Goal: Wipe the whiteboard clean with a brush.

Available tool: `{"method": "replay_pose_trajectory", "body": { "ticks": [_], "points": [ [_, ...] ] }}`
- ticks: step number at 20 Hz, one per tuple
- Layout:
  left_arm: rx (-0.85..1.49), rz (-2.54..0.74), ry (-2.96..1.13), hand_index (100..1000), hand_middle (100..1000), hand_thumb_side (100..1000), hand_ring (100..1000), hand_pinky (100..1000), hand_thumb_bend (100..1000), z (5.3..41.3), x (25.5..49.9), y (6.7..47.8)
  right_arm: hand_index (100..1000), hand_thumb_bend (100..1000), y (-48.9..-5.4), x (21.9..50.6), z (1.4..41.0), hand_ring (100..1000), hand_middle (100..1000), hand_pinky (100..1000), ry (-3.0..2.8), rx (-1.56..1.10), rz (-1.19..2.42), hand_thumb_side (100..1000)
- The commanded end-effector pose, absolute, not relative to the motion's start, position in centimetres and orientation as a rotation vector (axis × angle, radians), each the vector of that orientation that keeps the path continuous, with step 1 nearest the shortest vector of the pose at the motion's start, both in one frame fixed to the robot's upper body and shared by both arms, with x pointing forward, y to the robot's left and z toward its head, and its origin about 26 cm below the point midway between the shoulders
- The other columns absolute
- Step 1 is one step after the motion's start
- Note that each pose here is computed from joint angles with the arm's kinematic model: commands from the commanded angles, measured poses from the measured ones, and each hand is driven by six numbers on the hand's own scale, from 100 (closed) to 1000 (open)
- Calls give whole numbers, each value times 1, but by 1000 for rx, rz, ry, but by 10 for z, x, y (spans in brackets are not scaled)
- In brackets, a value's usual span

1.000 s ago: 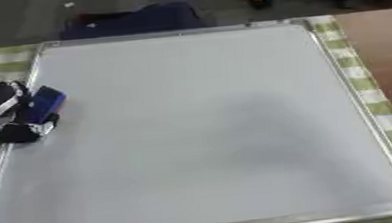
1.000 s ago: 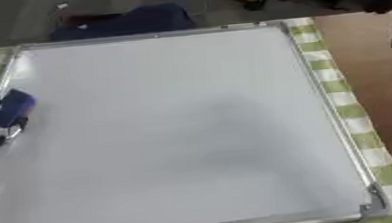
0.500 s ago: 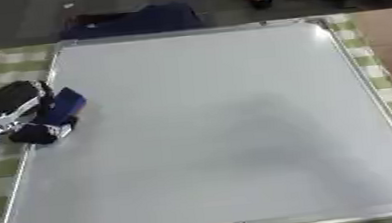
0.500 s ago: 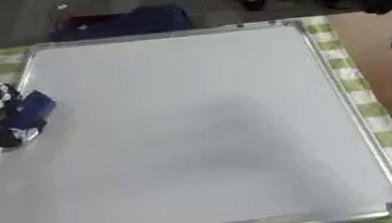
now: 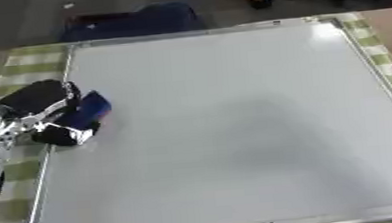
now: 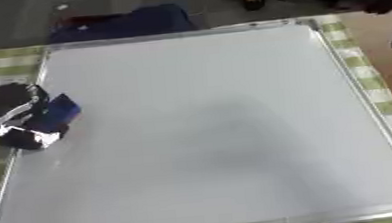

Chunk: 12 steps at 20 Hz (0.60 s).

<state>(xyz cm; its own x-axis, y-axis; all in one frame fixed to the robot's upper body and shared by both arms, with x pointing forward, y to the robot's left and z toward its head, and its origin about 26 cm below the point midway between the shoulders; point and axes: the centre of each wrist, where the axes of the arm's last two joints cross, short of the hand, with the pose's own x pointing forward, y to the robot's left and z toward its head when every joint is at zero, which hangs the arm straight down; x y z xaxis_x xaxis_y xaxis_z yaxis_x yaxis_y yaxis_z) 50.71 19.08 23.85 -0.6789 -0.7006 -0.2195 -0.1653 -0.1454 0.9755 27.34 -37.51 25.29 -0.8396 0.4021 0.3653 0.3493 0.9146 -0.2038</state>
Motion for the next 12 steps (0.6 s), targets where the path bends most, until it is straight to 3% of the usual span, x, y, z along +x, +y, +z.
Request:
{"method": "replay_pose_trajectory", "body": {
  "ticks": [1, 12],
  "points": [
    [973, -1926, -1751, 143, 220, 464, 454, 624, 136, 239, 506, 174, 260, 194, -375, 271, 262, 579, 455, 734, -2694, -553, 195, 951],
    [962, -1968, -1804, 144, 216, 465, 450, 619, 127, 236, 503, 146, 261, 194, -374, 271, 264, 579, 454, 734, -2696, -545, 192, 949]
  ]
}}
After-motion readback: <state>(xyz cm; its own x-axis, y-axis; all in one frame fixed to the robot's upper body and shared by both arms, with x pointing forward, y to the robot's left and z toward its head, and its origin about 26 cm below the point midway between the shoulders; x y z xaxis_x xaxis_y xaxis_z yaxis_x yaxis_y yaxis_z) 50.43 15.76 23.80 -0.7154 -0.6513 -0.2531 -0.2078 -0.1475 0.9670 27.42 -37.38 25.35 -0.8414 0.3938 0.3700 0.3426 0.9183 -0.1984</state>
